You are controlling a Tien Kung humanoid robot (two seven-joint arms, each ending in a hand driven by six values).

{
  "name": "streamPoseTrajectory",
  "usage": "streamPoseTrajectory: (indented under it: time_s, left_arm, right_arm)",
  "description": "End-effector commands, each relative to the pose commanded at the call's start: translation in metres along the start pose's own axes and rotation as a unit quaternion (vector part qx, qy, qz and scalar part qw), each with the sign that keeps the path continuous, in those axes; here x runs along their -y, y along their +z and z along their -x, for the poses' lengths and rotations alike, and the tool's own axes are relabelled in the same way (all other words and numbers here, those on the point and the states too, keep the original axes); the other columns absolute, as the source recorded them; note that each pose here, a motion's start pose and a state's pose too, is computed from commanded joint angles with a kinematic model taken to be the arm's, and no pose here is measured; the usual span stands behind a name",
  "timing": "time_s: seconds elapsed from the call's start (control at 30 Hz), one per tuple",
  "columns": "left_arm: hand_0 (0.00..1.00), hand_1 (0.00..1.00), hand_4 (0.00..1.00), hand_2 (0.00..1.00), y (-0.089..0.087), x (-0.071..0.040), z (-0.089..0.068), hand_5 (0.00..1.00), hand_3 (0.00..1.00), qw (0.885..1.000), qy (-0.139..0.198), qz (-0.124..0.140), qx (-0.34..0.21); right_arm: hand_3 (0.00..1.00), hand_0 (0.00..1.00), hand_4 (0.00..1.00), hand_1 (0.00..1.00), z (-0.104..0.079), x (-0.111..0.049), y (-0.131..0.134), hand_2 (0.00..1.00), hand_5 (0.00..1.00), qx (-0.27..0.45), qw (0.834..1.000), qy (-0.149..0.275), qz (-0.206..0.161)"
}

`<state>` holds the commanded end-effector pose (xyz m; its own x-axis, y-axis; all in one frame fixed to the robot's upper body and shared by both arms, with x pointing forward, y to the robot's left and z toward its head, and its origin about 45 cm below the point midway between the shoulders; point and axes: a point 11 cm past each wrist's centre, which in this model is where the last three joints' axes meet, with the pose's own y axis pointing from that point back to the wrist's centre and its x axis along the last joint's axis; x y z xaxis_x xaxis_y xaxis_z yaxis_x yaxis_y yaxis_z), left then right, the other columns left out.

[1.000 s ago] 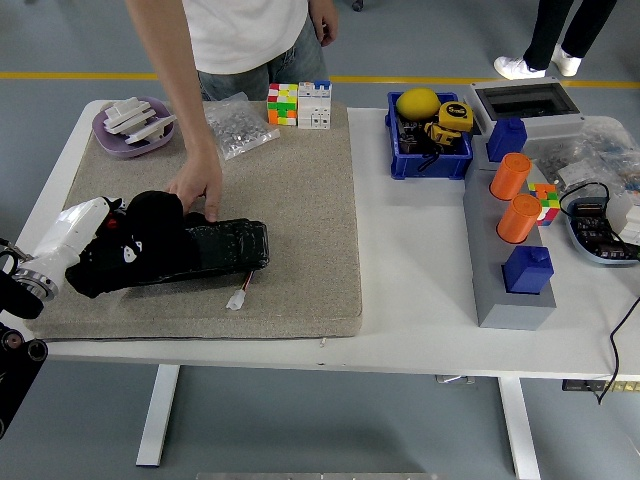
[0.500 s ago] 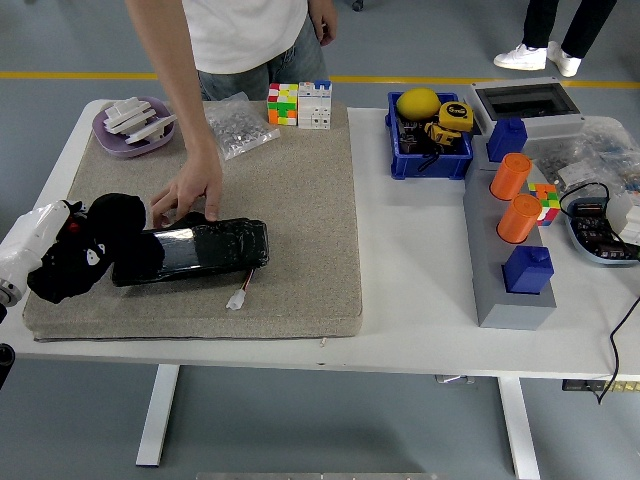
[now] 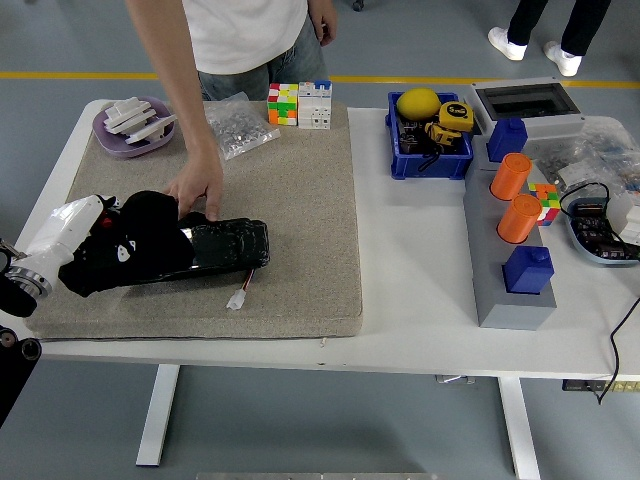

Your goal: Pick the rag up,wipe the panel,place it on the desk

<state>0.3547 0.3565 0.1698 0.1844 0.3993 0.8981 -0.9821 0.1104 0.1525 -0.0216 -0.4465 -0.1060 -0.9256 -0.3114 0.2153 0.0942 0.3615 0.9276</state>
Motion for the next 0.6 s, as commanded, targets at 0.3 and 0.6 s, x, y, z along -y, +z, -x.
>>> streamPoseTrajectory:
  time_s: [0.3, 0.6]
  left_arm:
    - [0.268, 0.312, 0.543, 0.514, 0.039, 0.016, 0.021, 0.002, 0.474, 0.998, -0.029, 0.047, 0.000]
    - [0.268, 0.312, 0.541, 0.513, 0.080, 0.028, 0.043, 0.002, 0.474, 0.994, -0.058, 0.096, -0.003]
  right_arm:
    - [0.618, 0.767, 0.998, 0.662, 0.003, 0.000, -0.001, 0.671, 0.474, -0.001, 1.000, -0.003, -0.001]
    - [0.619, 0.767, 0.998, 0.662, 0.003, 0.000, -0.005, 0.670, 0.475, -0.005, 1.000, -0.002, -0.003]
